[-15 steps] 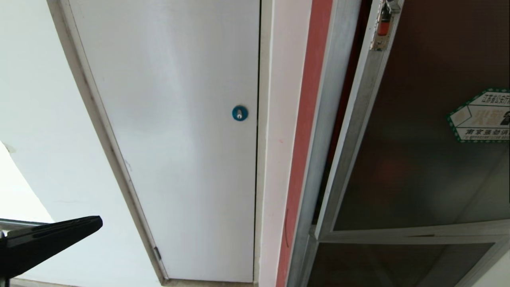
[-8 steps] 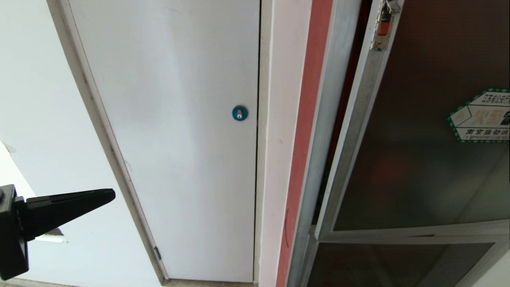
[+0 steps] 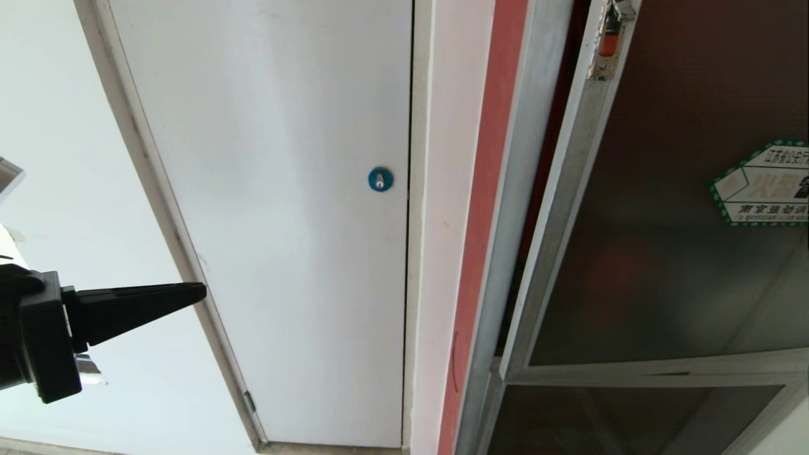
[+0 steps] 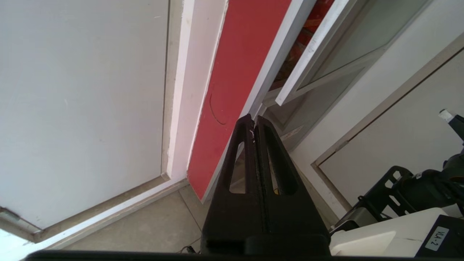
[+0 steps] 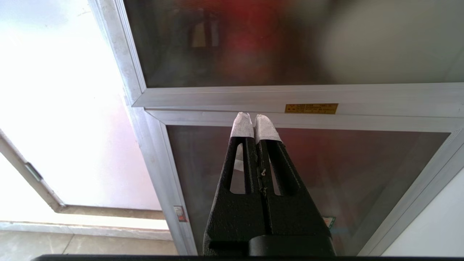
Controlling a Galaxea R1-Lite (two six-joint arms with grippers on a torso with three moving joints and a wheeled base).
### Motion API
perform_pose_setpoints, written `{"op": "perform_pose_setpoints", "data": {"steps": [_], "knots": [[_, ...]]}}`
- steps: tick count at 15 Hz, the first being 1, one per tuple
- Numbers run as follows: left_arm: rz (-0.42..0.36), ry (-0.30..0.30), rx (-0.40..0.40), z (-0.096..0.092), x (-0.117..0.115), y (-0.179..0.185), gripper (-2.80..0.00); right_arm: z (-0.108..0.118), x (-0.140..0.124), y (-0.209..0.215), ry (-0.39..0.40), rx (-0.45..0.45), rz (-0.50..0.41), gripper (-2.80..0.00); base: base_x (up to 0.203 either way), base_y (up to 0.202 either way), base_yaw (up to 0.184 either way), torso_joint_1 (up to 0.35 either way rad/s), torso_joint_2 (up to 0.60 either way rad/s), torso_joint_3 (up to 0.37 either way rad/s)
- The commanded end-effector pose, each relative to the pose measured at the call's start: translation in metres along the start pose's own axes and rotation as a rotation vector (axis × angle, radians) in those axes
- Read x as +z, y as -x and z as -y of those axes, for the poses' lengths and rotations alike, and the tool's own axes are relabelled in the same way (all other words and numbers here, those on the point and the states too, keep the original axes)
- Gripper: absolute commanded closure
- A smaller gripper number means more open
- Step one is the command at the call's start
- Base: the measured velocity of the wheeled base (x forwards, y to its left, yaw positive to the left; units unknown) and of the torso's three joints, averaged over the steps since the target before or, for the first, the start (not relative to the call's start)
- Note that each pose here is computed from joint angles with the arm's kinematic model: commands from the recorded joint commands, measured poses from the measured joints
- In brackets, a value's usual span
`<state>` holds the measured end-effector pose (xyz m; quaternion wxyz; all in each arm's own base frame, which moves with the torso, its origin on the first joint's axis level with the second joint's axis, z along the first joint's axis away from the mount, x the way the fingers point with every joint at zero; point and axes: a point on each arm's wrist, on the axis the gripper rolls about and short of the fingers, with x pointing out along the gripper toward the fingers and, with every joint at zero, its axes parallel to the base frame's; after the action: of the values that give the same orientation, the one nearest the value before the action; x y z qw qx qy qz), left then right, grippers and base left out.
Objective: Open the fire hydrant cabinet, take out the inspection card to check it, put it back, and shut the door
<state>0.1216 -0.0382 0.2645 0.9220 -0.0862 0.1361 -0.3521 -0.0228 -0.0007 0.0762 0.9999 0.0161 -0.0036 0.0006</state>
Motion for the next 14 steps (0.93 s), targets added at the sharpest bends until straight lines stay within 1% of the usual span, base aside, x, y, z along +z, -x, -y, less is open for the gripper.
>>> {"op": "perform_pose_setpoints", "data": {"steps": [1,6,11,14], "knots": [[-0.014,0.005,-0.011,-0.001,0.001,-0.006,0.0,0.0,-0.001,0.0,0.0,0.0,-0.004,0.0,0.0,0.0,0.0,0.0,0.0,0.0],[-0.026,0.012,-0.012,-0.007,0.009,-0.017,0.0,0.0,-0.001,0.0,0.0,0.0,-0.004,0.0,0.0,0.0,0.0,0.0,0.0,0.0],[-0.053,0.008,-0.067,-0.002,0.012,-0.03,0.0,0.0,-0.001,0.0,0.0,0.0,-0.004,0.0,0.0,0.0,0.0,0.0,0.0,0.0],[-0.06,0.01,-0.074,-0.004,0.018,-0.039,0.0,0.0,-0.001,0.0,0.0,0.0,-0.004,0.0,0.0,0.0,0.0,0.0,0.0,0.0]]}}
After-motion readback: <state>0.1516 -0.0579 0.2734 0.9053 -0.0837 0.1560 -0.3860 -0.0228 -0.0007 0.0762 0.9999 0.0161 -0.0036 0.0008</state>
